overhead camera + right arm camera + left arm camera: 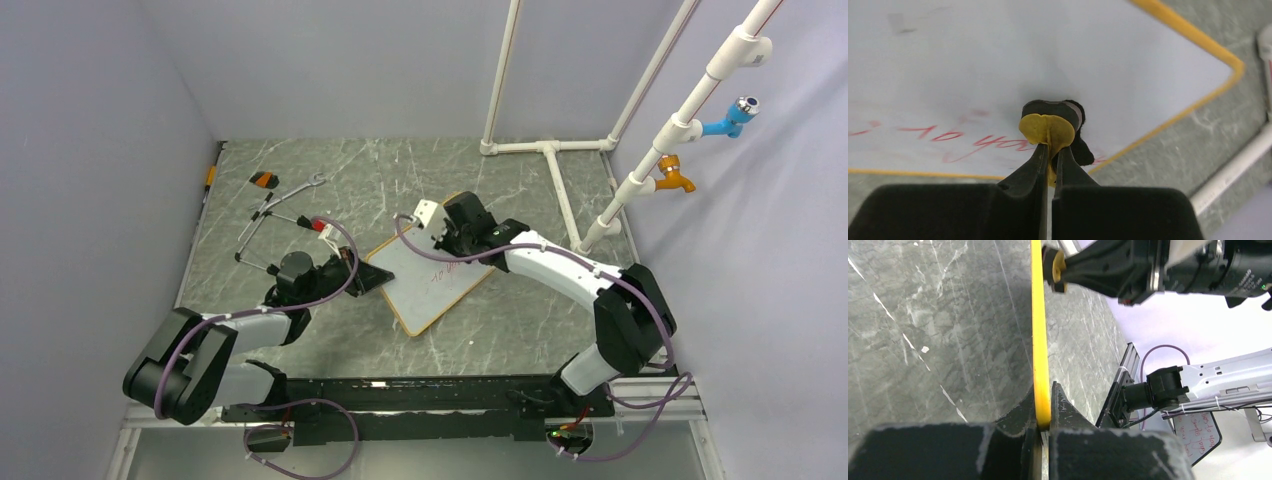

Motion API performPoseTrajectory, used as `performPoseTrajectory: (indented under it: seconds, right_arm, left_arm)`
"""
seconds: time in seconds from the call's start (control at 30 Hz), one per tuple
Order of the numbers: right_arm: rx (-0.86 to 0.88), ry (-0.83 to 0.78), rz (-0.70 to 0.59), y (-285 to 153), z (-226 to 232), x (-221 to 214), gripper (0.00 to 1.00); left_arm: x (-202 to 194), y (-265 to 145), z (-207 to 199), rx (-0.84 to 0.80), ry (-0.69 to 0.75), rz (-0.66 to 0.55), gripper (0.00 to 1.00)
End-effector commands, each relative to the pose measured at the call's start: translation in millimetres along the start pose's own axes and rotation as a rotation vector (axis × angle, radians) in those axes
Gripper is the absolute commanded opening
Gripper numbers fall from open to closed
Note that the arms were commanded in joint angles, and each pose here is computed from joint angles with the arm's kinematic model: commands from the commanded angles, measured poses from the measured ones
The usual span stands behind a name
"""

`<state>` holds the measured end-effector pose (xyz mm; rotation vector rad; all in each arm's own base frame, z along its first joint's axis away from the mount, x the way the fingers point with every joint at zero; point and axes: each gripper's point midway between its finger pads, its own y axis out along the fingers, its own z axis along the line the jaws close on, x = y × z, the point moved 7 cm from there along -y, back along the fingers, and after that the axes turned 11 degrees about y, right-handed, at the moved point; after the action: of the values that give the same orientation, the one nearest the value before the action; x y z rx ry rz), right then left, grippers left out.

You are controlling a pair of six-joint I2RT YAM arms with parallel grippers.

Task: Erase the whiteboard
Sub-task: Erase the whiteboard at the center of the board.

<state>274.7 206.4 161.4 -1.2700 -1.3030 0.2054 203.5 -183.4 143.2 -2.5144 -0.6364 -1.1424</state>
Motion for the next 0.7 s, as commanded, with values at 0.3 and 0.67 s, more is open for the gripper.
performPoseTrajectory:
  seconds: [0.3, 0.67]
  right_arm:
    - [0.269, -0.325, -0.055, -13.8, 70.5, 6.6, 0.00]
    - [0.160, -0.251, -0.083, -14.3, 48.6, 6.2, 0.00]
  left_arm:
    - [26.7, 4.6, -32.3, -0.205, 0.117, -0.081, 0.00]
    - [25.9, 4.8, -32.2, -0.213, 0.117, -0.081, 0.00]
